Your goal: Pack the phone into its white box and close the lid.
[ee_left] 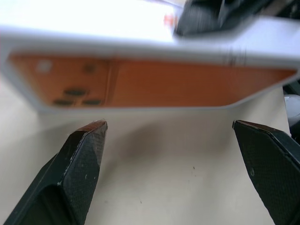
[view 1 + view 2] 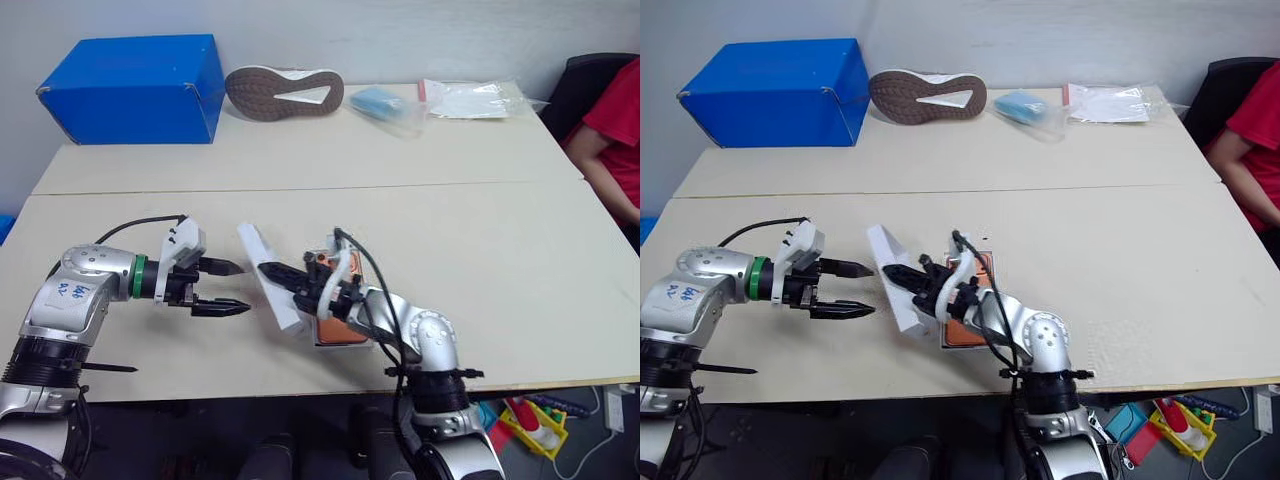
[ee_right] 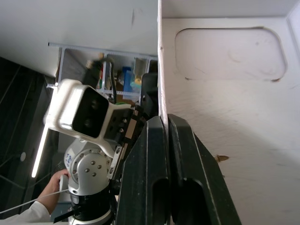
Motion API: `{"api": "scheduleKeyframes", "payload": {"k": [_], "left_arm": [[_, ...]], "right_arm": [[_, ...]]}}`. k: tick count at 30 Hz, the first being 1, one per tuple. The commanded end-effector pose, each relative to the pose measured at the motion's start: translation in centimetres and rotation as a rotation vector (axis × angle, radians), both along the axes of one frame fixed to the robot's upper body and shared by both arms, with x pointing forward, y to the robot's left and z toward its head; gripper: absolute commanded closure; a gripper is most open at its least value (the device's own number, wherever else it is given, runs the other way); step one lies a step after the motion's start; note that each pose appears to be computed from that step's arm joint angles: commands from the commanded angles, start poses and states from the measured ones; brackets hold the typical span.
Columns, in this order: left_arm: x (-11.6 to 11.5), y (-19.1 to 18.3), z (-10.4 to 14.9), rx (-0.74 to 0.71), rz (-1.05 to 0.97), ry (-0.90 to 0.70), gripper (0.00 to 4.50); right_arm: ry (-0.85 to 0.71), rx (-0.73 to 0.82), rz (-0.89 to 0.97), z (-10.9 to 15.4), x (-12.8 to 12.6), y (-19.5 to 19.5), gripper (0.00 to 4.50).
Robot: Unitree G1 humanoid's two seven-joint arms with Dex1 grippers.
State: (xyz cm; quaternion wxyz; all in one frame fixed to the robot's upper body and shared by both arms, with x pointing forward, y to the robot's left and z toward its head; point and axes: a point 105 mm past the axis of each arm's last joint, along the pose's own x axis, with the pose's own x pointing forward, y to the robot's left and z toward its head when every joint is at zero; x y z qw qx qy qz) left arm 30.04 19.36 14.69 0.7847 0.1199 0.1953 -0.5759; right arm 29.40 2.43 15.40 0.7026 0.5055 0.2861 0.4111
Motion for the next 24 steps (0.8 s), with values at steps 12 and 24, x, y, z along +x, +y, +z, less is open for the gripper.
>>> {"api": "scheduleKeyframes", "payload": {"k": [12,24], "left_arm": [[0.9,-3.3,-0.4,-0.072,-0.067,-0.018,1.56],[1.0,-7.9,-1.0,-0.111,-0.146,-0.049,4.45]], "right_arm": [[-0.036,-0.118,-0.111,-1.7,-0.4,-4.3,4.50],[-0.140,-0.188,-0.108,-1.2,-0.9,-5.6,4.50]]}}
